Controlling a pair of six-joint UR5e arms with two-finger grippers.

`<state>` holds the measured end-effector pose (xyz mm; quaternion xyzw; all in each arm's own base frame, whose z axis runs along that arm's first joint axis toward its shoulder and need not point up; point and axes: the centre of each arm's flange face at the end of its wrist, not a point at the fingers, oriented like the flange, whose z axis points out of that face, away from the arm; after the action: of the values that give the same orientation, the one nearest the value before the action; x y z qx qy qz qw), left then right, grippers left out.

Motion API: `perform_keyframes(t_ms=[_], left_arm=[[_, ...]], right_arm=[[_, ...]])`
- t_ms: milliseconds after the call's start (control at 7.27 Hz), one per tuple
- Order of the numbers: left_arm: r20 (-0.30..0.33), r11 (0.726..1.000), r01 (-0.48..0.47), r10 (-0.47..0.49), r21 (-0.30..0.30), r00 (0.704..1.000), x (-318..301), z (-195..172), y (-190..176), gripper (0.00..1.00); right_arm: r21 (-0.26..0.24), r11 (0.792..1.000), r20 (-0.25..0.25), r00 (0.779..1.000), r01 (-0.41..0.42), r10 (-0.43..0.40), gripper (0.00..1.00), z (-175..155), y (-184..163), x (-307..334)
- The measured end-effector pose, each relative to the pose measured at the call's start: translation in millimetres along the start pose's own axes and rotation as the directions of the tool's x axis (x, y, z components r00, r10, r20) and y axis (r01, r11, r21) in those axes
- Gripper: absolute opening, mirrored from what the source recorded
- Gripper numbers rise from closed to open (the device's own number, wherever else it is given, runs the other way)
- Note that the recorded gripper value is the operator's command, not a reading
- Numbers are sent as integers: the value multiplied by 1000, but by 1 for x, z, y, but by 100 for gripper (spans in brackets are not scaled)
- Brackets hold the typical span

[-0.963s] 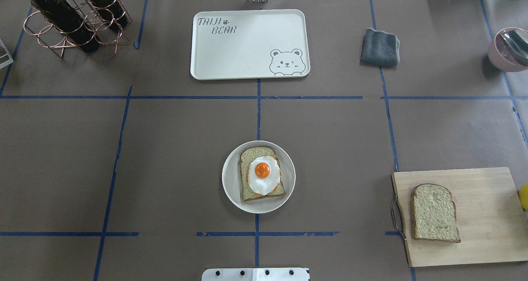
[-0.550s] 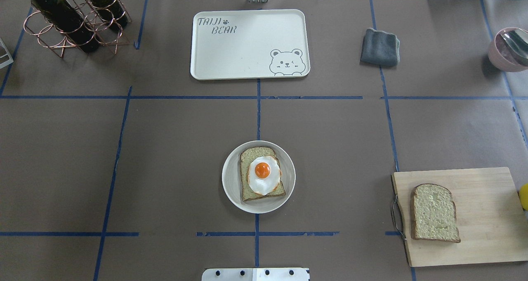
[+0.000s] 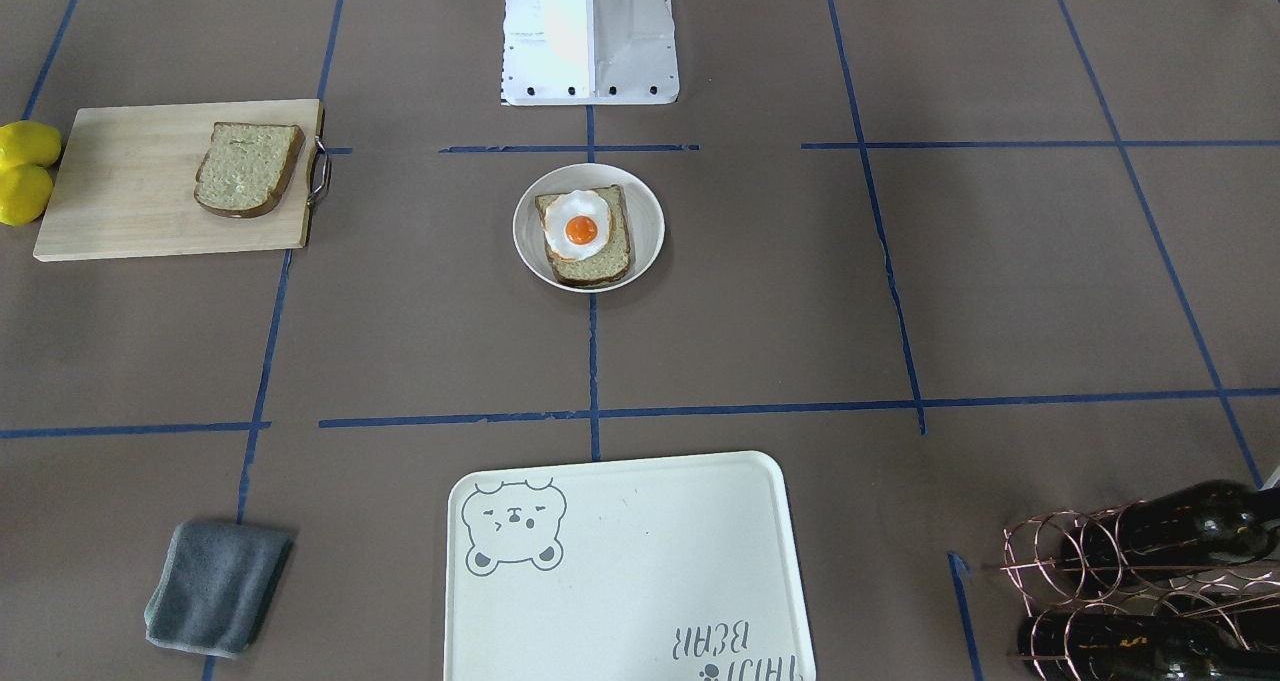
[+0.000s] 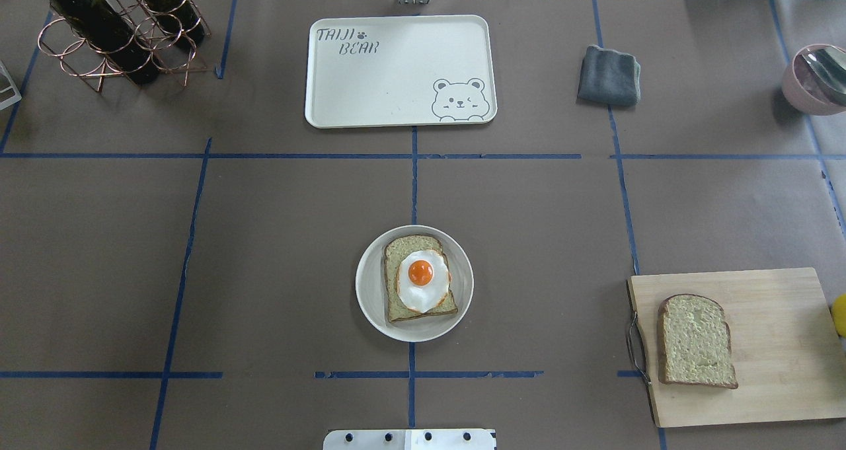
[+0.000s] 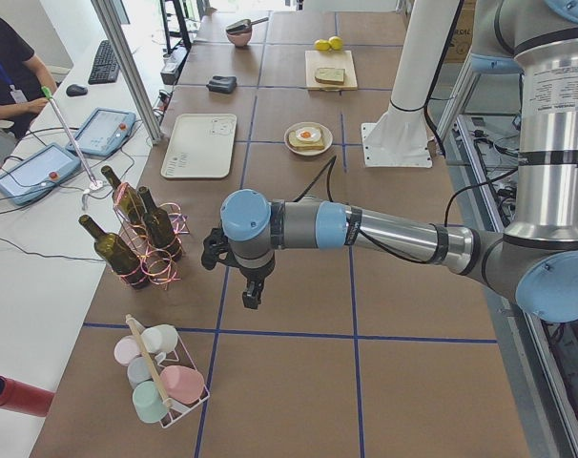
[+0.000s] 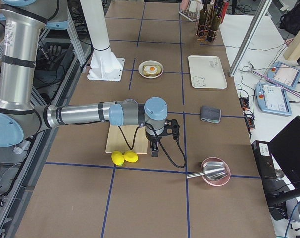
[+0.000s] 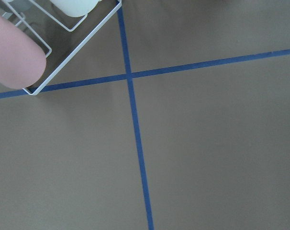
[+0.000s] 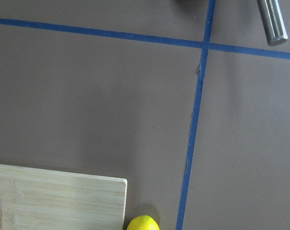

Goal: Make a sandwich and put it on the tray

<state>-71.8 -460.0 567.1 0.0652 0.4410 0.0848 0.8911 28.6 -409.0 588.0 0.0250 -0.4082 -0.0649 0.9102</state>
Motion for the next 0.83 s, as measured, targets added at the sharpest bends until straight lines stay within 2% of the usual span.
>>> perform_keyframes(t_ms=[275,412,825], left_arm=[[-13,996,-69,69,60,997,7,-3,3,100],[-11,994,-79,80,69,997,8,-3,4,100],[-7,994,-86,87,73,996,8,-3,5,100]], right_arm=[[-9,1000,110,994,6,-5,98,12,-3,-25],[-10,1000,135,991,-16,17,97,25,-1,-46],[51,989,178,976,-137,126,96,78,26,-128]])
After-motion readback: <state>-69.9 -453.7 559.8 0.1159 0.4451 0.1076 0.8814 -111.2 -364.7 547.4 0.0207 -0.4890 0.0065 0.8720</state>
